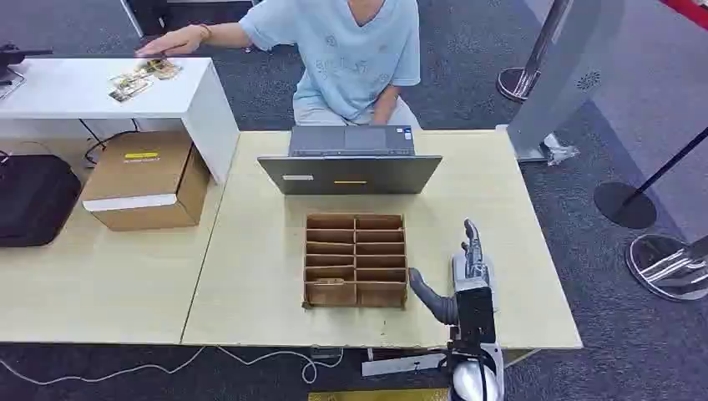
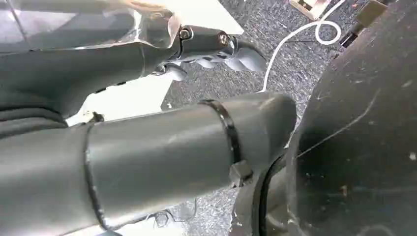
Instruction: Pass the card to the sensor for recognition and then transmit it.
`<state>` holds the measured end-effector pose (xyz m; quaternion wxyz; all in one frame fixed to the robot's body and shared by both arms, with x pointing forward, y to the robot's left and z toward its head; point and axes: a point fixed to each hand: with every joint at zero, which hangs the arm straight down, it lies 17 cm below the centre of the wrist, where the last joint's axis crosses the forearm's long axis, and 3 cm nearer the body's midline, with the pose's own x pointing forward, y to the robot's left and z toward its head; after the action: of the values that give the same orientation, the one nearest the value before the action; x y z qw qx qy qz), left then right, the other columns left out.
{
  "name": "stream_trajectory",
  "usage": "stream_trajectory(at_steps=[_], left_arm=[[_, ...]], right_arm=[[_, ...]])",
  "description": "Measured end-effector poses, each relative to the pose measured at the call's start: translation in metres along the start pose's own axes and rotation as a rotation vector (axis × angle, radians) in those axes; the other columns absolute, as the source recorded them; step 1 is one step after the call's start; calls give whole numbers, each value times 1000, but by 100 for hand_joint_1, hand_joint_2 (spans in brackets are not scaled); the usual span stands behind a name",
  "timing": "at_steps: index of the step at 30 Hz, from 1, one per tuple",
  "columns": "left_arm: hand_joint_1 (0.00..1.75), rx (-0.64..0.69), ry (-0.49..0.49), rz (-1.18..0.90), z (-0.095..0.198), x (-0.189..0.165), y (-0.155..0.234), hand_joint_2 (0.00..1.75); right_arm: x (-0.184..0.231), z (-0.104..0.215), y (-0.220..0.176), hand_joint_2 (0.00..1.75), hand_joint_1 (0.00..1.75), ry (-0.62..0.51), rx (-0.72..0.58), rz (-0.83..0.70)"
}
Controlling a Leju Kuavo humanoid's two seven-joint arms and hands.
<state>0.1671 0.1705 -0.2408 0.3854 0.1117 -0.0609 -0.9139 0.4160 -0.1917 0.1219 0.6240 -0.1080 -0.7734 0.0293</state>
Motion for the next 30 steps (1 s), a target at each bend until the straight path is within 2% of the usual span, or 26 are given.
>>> stream_trajectory(at_steps=[6, 12, 17, 24, 30], left_arm=[[0, 13, 10, -16, 0, -2, 3, 0], [0, 80, -17, -170, 2, 2, 30, 0], [0, 3, -18, -119, 4, 2, 16, 0], [0, -12, -10, -62, 2, -1, 7, 0], [0, 10, -27, -27, 0, 0, 3, 0]], right_arm=[[-1, 0, 1, 175, 0, 2, 3, 1], [0, -2, 2, 175, 0, 5, 7, 0], [-1, -2, 3, 175, 0, 9, 10, 17], [-2, 1, -4, 175, 0, 10, -4, 31], [10, -1, -8, 175, 0, -36, -6, 40]])
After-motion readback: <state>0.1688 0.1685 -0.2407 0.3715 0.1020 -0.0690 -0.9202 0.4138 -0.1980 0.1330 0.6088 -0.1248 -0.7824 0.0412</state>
